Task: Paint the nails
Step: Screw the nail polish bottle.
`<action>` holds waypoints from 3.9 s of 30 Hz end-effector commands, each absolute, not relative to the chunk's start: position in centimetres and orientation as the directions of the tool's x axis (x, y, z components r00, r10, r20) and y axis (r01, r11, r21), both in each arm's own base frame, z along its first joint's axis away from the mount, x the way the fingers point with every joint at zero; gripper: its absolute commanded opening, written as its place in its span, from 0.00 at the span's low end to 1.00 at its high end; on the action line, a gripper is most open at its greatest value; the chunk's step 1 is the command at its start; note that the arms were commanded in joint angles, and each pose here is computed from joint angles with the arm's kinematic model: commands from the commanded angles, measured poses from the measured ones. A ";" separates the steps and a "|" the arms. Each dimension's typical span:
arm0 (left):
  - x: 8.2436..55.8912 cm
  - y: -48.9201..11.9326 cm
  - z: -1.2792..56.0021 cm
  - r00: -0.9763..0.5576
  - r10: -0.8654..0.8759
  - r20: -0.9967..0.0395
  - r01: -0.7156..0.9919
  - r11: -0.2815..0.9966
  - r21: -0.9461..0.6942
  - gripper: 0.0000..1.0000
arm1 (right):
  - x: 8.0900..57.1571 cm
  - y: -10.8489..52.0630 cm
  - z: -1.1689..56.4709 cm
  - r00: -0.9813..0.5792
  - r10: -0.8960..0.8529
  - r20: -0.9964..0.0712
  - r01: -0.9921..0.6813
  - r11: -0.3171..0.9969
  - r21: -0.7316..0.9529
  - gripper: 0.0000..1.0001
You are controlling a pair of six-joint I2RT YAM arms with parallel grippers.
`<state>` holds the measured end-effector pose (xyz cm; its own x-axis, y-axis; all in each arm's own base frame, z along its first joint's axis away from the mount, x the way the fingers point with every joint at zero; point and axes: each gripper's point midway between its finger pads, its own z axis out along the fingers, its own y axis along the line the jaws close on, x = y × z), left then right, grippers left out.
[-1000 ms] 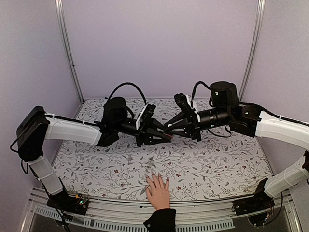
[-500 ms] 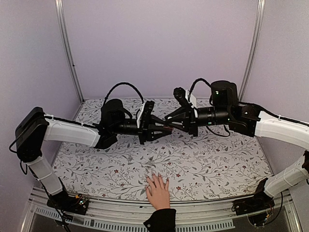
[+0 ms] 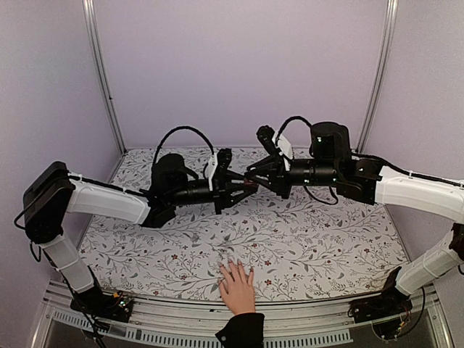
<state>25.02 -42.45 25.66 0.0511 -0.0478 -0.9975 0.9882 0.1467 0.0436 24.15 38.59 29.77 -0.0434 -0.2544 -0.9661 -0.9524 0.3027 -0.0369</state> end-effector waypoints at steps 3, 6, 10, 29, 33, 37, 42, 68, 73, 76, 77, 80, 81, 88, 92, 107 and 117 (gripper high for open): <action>27.8 -41.0 27.9 0.084 -0.129 -0.988 0.933 0.359 0.032 0.00 | 25.2 39.3 29.6 -0.071 -0.255 -0.964 -0.933 0.358 -0.026 0.00; 28.4 -41.0 27.9 0.098 -0.126 -0.987 0.909 0.416 0.037 0.00 | 26.4 39.3 29.5 -0.104 -0.249 -0.963 -0.910 0.415 -0.009 0.00; 28.7 -41.3 27.5 0.115 -0.117 -0.986 0.882 0.470 0.047 0.00 | 27.7 39.6 28.3 -0.153 -0.250 -0.956 -0.884 0.467 0.019 0.00; 30.5 -42.2 26.5 0.154 -0.105 -0.982 0.720 0.693 0.039 0.00 | 30.9 39.6 28.7 -0.254 -0.102 -0.962 -0.762 0.633 0.134 0.00; 30.4 -42.3 26.4 0.159 -0.102 -0.982 0.720 0.693 0.045 0.00 | 31.6 39.2 28.3 -0.258 -0.106 -0.960 -0.734 0.667 0.124 0.00; 30.1 -41.9 26.8 0.162 -0.112 -0.980 0.737 0.675 0.044 0.00 | 31.2 38.9 28.9 -0.244 -0.108 -0.964 -0.743 0.659 0.114 0.12; 29.0 -41.6 27.2 0.165 -0.107 -0.981 0.790 0.609 0.066 0.00 | 30.4 38.1 30.3 -0.195 -0.106 -0.975 -0.763 0.641 0.084 0.37; 18.6 -41.2 27.2 0.040 -0.078 -0.996 0.962 -0.266 0.059 0.00 | 18.1 38.3 32.7 0.079 -0.197 -0.977 -0.996 0.012 -0.083 0.50; 17.8 -41.2 27.4 0.026 -0.085 -0.996 0.945 -0.323 0.052 0.00 | 17.8 38.7 32.7 0.078 -0.193 -0.978 -0.997 -0.019 -0.076 0.47; 17.7 -41.2 27.4 0.017 -0.087 -0.996 0.940 -0.339 0.046 0.00 | 17.6 38.9 32.4 0.078 -0.198 -0.977 -0.997 -0.041 -0.071 0.41; 17.7 -41.3 27.4 0.015 -0.088 -0.996 0.939 -0.341 0.044 0.00 | 17.5 39.0 32.3 0.075 -0.201 -0.977 -0.997 -0.048 -0.067 0.40; 17.8 -41.3 27.5 0.007 -0.085 -0.996 0.940 -0.340 0.036 0.00 | 17.6 39.3 31.6 0.066 -0.224 -0.972 -0.997 -0.064 -0.053 0.37; 17.9 -41.4 27.5 0.007 -0.085 -0.996 0.940 -0.340 0.036 0.00 | 17.7 39.4 31.3 0.064 -0.232 -0.971 -0.997 -0.066 -0.050 0.35; 18.9 -41.5 27.7 0.007 -0.092 -0.996 0.959 -0.282 0.033 0.00 | 18.0 39.5 31.1 0.054 -0.240 -0.969 -0.998 -0.053 -0.043 0.07; 20.5 -41.6 27.9 0.021 -0.105 -0.994 0.984 -0.172 0.039 0.00 | 18.7 39.6 31.0 0.040 -0.248 -0.968 -0.999 -0.016 -0.037 0.02; 25.9 -41.4 28.5 0.034 -0.137 -0.990 0.985 0.175 0.009 0.00 | 23.2 39.9 29.6 -0.045 -0.278 -0.959 -0.976 0.218 -0.018 0.00; 28.6 -43.1 26.1 0.027 -0.094 -0.995 0.921 0.388 -0.012 0.00 | 26.6 39.7 28.7 -0.118 -0.252 -0.961 -0.918 0.397 0.009 0.00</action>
<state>26.53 -42.26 25.71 0.0141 -0.0755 -0.9970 0.9723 0.2339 -0.0040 26.02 38.90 29.61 -0.0915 -0.2549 -0.9626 -0.9317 0.3633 -0.0076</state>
